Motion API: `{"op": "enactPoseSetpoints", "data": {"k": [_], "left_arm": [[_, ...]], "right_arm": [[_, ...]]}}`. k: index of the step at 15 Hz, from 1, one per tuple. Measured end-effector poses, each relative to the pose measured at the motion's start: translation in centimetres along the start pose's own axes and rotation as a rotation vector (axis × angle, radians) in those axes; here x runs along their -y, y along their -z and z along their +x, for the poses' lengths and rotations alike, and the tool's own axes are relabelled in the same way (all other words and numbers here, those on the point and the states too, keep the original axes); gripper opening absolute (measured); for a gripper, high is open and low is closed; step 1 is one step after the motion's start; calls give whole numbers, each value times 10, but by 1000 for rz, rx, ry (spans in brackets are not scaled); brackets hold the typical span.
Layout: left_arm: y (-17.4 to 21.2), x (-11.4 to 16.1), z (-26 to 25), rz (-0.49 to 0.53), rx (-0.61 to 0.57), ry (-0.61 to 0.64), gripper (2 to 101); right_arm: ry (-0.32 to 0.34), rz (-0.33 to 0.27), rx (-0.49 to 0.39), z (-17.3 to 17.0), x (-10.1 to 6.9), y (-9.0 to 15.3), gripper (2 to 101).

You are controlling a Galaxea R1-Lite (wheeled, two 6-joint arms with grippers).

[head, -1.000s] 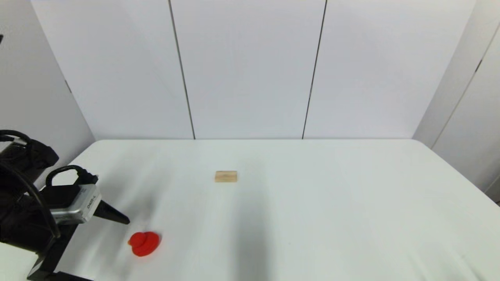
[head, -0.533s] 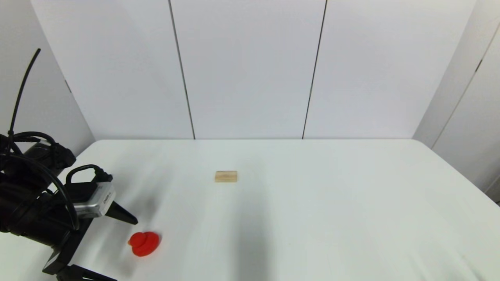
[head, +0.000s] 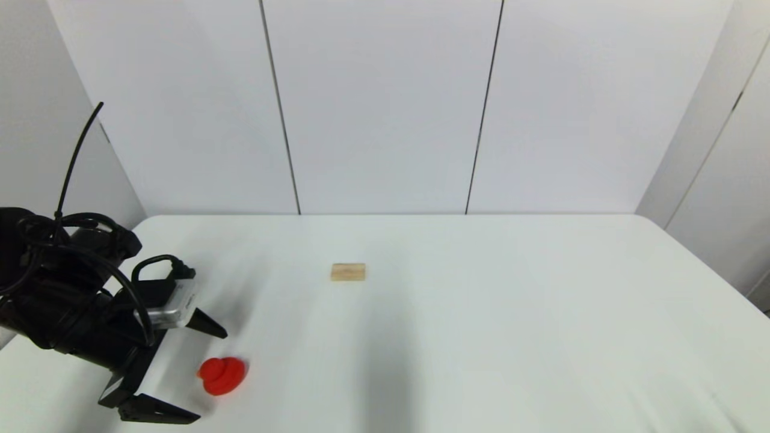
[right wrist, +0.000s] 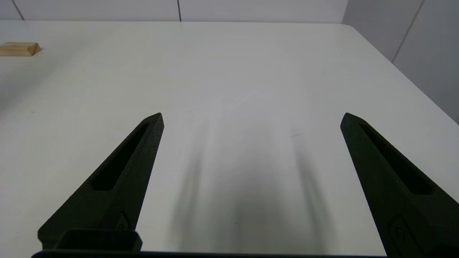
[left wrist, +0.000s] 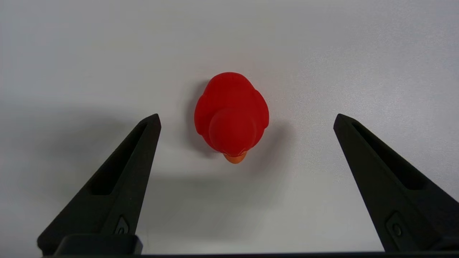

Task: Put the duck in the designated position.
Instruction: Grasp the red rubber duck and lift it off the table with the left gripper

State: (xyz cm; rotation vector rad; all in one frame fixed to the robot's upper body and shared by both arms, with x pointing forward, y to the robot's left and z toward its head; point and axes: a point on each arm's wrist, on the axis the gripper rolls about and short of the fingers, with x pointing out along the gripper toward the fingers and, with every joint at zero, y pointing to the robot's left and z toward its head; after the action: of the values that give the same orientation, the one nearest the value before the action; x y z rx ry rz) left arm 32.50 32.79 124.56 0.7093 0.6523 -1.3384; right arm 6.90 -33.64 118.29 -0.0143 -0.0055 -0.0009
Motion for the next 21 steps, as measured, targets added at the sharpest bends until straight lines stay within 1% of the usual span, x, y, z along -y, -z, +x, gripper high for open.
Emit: {"op": "enactPoseSetpoints", "data": {"k": [8,13,17,20,21], "left_arm": [[6,-5,9,-26,-2,20,978],[7,-11,17,-9,0,18,978],[8,-13,22,-16,0,36,978],[9,-14,24,-15,0,34,689],[9,-15,24,-15,0,34,619]], "right_arm": [[0,0,0,0,0,0,977],[0,0,0,0,0,0,977],[0,0,0,0,0,0,977],[0,0,0,0,0,0,977],[0,0,0,0,0,0,977]]}}
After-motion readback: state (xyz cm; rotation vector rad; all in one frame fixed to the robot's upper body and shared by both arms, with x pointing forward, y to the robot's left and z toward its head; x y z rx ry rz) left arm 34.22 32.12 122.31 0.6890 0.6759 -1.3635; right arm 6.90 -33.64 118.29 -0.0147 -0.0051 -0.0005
